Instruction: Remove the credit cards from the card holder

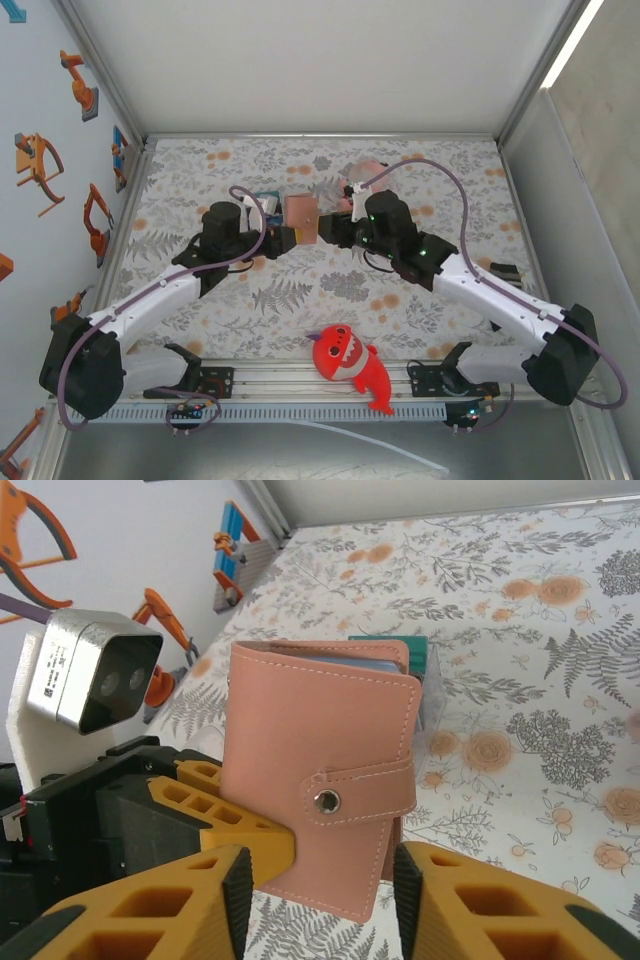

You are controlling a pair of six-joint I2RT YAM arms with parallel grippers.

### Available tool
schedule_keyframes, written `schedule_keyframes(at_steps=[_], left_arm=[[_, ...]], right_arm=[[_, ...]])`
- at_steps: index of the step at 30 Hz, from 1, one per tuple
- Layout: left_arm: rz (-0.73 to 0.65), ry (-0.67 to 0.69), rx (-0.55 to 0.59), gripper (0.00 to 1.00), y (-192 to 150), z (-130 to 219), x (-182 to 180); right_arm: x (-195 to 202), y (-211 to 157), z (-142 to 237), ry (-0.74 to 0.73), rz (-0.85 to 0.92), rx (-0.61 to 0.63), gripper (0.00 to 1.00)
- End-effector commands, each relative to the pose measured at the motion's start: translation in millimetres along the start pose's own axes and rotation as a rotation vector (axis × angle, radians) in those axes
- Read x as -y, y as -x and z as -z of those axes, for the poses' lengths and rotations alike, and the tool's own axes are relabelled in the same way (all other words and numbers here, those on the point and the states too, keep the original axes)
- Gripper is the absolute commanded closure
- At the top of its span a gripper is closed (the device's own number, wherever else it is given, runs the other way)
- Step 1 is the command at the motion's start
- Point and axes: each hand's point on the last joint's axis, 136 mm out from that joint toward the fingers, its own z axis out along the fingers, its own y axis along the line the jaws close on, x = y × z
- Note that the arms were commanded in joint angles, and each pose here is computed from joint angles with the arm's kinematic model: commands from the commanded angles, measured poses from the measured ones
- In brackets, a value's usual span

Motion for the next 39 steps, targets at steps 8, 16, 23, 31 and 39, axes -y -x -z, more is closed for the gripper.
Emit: schedule_keyframes(at_steps=[8,16,23,31,39], left_arm=[[-0.054,0.012,0.067,0.89,17,11,8],[-0.061,-0.011,0.057,0.89,16,8,11],[-0.066,-0.041,0.045,0.89,15,7,17],[-0.082,-0.084,0.034,0.88,14,7,26],[-0.094,-0.112,0.028,0.88,13,8,32]], right_arm=[[-7,-10,-20,-0.068,0.089,-0.086,0.67],[-11,-5,-29,-0.071,0.098,-0.083,0.71],[-16,-3,-42,-0.060,0.101,-0.105,0.71],[-15,-5,-53,-0.073,0.105,-0.132,0.70],[-7,-10,-56,-0.112,0.104,-0.155,0.64]])
